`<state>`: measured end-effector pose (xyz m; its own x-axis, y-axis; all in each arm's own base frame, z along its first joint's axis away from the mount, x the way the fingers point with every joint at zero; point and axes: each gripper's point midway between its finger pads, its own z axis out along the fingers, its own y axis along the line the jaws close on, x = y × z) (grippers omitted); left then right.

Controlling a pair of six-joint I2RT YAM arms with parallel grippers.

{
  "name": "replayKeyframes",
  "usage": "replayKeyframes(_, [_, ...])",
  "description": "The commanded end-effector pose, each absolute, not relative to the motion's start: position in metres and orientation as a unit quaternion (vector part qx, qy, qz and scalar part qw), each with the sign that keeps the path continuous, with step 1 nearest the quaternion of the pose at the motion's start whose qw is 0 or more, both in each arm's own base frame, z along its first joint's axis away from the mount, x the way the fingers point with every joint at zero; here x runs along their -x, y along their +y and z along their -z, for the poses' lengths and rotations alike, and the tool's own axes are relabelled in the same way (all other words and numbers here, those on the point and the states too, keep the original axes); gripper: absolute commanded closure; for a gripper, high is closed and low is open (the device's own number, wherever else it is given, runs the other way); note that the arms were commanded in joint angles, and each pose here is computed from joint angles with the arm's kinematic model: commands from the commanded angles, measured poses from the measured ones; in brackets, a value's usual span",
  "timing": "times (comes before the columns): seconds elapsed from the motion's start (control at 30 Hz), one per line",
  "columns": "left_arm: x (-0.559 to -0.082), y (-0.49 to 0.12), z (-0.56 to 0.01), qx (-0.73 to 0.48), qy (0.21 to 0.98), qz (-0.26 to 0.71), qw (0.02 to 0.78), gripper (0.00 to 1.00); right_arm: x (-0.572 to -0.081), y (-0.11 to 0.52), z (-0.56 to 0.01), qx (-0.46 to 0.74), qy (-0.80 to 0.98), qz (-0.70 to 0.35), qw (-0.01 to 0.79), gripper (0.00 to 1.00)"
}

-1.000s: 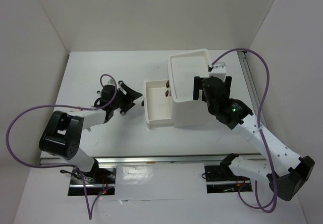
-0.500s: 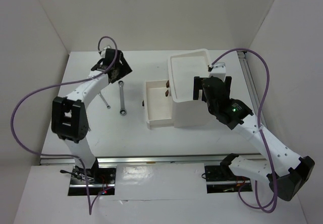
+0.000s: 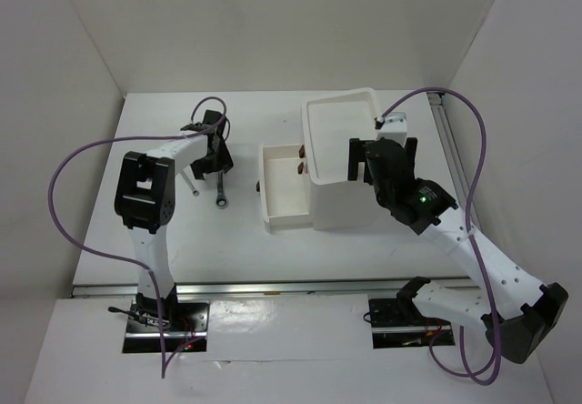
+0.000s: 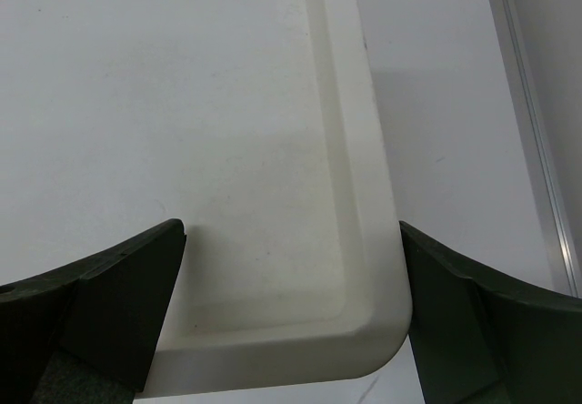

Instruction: Sort the tools into containers

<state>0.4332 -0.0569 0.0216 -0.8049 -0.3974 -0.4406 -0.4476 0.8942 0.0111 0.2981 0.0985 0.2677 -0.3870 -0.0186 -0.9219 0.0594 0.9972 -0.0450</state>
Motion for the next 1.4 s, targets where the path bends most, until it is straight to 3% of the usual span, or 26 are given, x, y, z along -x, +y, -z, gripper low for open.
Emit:
replayKeyframes(0.0, [-0.411,-0.064,0.006,0.191,0.966,-0.065,0.164,0.20,-0.292,0.111,-0.282,-0.005,0.820,-0.004,0.572,0.00])
replayKeyframes(0.07, [-0.406,-0.067,0.015,0.182,0.971,-0.061,0.143,0.21,-0.292,0.111,-0.283,-0.005,0.820,-0.004,0.572,0.00])
replayKeyframes(0.3, [-0.403,-0.075,0.020,0.166,0.980,-0.050,0.100,0.45,-0.286,0.104,-0.292,-0.017,0.812,-0.011,0.583,0.00])
replayKeyframes(0.43, [-0.393,-0.069,0.025,0.153,0.983,-0.076,0.060,0.51,-0.284,0.101,-0.296,-0.022,0.808,-0.011,0.588,0.00])
replayKeyframes(0.53, [-0.394,-0.067,0.022,0.147,0.984,-0.083,0.056,0.68,-0.282,0.099,-0.301,-0.025,0.804,-0.016,0.594,0.00])
replayKeyframes(0.57, [-0.392,-0.067,0.026,0.142,0.985,-0.085,0.051,0.92,-0.282,0.099,-0.301,-0.025,0.804,-0.016,0.594,0.00])
replayKeyframes(0.6, [-0.392,-0.067,0.026,0.142,0.985,-0.085,0.051,1.00,-0.281,0.099,-0.306,-0.029,0.799,-0.021,0.600,0.00])
replayKeyframes(0.93, [-0.398,-0.070,0.023,0.123,0.988,-0.070,0.062,1.00,-0.279,0.098,-0.312,-0.032,0.794,-0.026,0.606,0.00])
replayKeyframes(1.17, [-0.410,-0.079,-0.046,0.157,0.968,-0.008,0.194,1.00,-0.281,0.097,-0.310,-0.034,0.796,-0.019,0.604,0.00])
replayKeyframes(1.23, [-0.420,-0.088,-0.087,0.164,0.950,0.030,0.265,1.00,-0.281,0.097,-0.310,-0.034,0.796,-0.019,0.604,0.00])
replayKeyframes(1.37, [-0.418,-0.106,-0.121,0.148,0.934,0.080,0.316,1.00,-0.282,0.096,-0.308,-0.035,0.797,-0.014,0.602,0.00])
